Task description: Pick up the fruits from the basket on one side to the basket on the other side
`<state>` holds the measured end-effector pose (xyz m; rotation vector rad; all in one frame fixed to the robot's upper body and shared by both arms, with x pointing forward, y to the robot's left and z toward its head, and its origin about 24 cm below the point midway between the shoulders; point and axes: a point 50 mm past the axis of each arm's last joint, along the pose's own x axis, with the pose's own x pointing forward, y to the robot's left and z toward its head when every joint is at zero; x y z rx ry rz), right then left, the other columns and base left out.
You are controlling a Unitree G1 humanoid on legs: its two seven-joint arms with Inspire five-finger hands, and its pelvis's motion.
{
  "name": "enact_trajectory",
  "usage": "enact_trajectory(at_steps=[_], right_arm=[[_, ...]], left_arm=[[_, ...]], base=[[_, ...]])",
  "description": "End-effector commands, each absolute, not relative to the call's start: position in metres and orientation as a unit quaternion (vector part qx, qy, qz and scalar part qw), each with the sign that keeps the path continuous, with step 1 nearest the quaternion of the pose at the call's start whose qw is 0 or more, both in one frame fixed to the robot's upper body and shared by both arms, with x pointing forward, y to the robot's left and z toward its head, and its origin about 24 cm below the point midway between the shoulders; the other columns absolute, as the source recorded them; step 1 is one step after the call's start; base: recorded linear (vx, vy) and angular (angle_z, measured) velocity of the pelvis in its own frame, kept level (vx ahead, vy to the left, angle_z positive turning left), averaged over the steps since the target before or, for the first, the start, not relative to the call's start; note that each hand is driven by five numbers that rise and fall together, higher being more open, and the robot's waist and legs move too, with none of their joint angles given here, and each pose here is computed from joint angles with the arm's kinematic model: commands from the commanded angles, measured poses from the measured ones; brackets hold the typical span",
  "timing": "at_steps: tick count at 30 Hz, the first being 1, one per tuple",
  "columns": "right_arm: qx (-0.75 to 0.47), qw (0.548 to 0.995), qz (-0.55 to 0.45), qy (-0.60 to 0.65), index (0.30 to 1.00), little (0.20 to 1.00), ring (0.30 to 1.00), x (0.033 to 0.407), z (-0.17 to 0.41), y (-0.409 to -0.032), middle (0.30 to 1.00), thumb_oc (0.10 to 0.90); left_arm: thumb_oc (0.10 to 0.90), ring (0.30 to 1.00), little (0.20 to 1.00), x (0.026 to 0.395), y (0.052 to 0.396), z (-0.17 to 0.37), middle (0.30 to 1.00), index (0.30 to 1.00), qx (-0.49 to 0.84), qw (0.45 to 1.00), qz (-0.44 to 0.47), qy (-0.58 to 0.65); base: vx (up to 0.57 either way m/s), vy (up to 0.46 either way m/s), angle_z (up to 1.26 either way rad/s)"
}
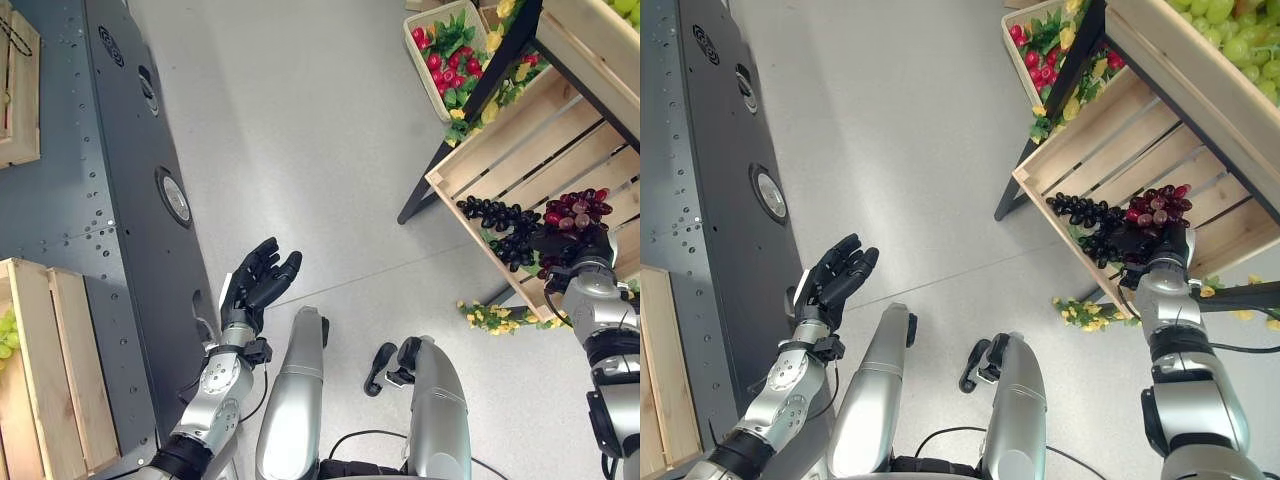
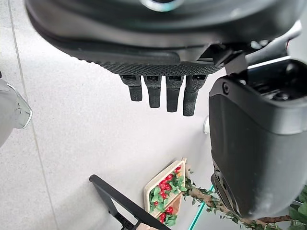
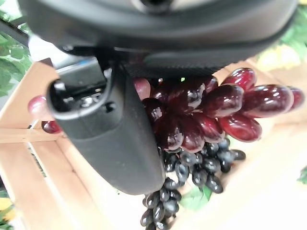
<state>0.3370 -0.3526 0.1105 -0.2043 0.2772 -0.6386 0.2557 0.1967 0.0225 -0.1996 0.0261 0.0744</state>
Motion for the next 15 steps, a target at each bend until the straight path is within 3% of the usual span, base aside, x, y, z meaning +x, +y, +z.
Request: enact_trajectory(at_steps=[1, 4, 5, 6, 15], right_arm=[[-0.183, 0.892, -0.414, 0.011, 0.300, 0.300, 0.300, 0.329, 0.207, -0.393, 0.300, 0.400], [-0.199, 0.877, -0.437, 0.009, 0.300, 0.300, 0.300, 0.330, 0.221, -0.394, 0.300, 0.400], [-0.205, 0.872, -0.445, 0.011, 0.780, 0.780, 0.780, 0.330, 0.224, -0.395, 0.780, 0.720], [-0.211, 0.867, -0.451, 0.014, 0.900, 0.900, 0.900, 0.330, 0.226, -0.395, 0.900, 0.800], [-0.255, 0.857, -0.446, 0.052, 0.900, 0.900, 0.900, 0.333, 0.223, -0.395, 0.900, 0.800]], left_arm=[[0.800, 0.900, 0.900, 0.256, 0.181, 0.060, 0.900, 0.900, -0.126, 0.989, -0.015, -0.079], [0.800, 0.900, 0.900, 0.255, 0.181, 0.059, 0.900, 0.900, -0.129, 0.988, -0.016, -0.079], [0.800, 0.900, 0.900, 0.255, 0.180, 0.059, 0.900, 0.900, -0.131, 0.988, -0.016, -0.079], [0.800, 0.900, 0.900, 0.255, 0.180, 0.059, 0.900, 0.900, -0.132, 0.988, -0.016, -0.079], [0.800, 0.900, 0.900, 0.254, 0.173, 0.059, 0.900, 0.900, -0.146, 0.985, -0.026, -0.086]], base=[[0.00, 0.000, 0.00], [0.00, 0.000, 0.00], [0.00, 0.000, 0.00], [0.00, 0.000, 0.00], [0.00, 0.003, 0.00]])
